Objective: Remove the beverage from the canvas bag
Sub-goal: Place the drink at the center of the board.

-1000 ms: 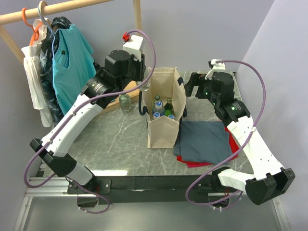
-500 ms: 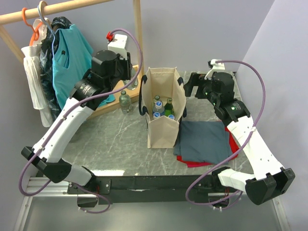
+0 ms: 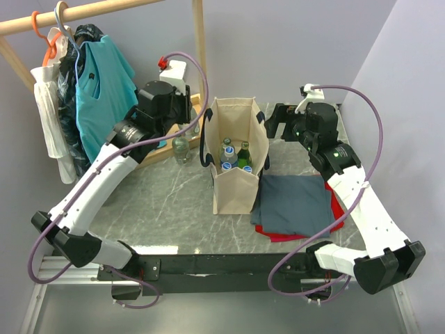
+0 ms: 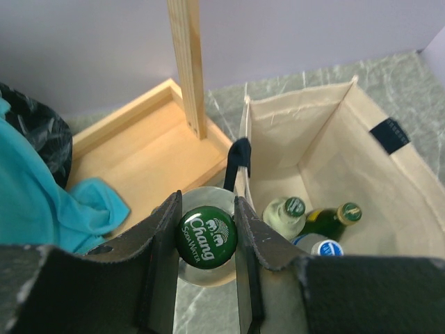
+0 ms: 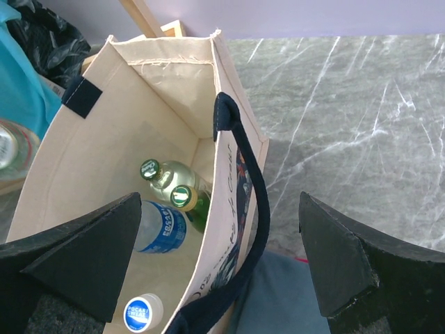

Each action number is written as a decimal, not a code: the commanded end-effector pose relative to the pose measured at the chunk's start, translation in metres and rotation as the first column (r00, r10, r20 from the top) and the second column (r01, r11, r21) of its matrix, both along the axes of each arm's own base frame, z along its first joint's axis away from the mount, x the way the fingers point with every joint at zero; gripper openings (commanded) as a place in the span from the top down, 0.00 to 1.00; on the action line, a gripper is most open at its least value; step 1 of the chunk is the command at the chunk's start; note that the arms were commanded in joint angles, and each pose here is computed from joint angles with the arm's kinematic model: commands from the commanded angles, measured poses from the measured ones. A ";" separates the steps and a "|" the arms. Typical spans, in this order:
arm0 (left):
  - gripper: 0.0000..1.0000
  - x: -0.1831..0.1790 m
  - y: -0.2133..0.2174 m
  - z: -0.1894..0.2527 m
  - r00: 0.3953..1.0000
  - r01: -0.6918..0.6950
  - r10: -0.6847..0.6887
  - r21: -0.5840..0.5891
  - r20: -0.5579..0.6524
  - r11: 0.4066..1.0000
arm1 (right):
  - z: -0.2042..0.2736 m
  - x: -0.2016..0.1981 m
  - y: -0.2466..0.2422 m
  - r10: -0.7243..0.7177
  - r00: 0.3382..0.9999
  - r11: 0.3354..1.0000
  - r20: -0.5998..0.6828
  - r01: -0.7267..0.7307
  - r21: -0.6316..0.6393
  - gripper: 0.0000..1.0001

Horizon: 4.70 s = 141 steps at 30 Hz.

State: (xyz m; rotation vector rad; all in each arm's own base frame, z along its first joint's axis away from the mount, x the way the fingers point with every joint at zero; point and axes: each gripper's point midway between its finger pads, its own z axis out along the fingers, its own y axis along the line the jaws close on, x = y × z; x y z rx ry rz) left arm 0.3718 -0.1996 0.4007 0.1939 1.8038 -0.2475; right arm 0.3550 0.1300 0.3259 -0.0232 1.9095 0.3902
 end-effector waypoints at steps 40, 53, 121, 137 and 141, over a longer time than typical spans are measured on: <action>0.99 0.077 -0.038 -0.052 0.990 -0.068 0.082 -0.125 0.111 0.990 | 0.012 0.004 -0.003 -0.013 0.999 1.000 0.034 0.014 -0.019 0.00; 0.99 0.091 -0.049 -0.098 0.994 -0.071 0.084 -0.164 0.075 0.984 | 0.008 0.005 -0.003 -0.015 1.000 0.999 0.024 0.015 -0.028 0.00; 0.99 0.112 -0.035 -0.170 0.976 -0.214 0.216 -0.110 0.011 0.971 | 0.001 0.007 -0.001 -0.001 1.000 0.999 0.004 0.001 -0.044 0.00; 0.85 0.112 -0.031 -0.183 0.972 -0.236 0.236 -0.099 -0.002 0.967 | 0.001 0.007 0.000 0.002 1.000 0.999 0.005 -0.002 -0.042 0.00; 0.60 0.110 -0.032 -0.182 0.973 -0.229 0.229 -0.108 -0.006 0.968 | 0.001 0.006 0.000 0.005 1.000 0.999 0.005 -0.005 -0.040 0.00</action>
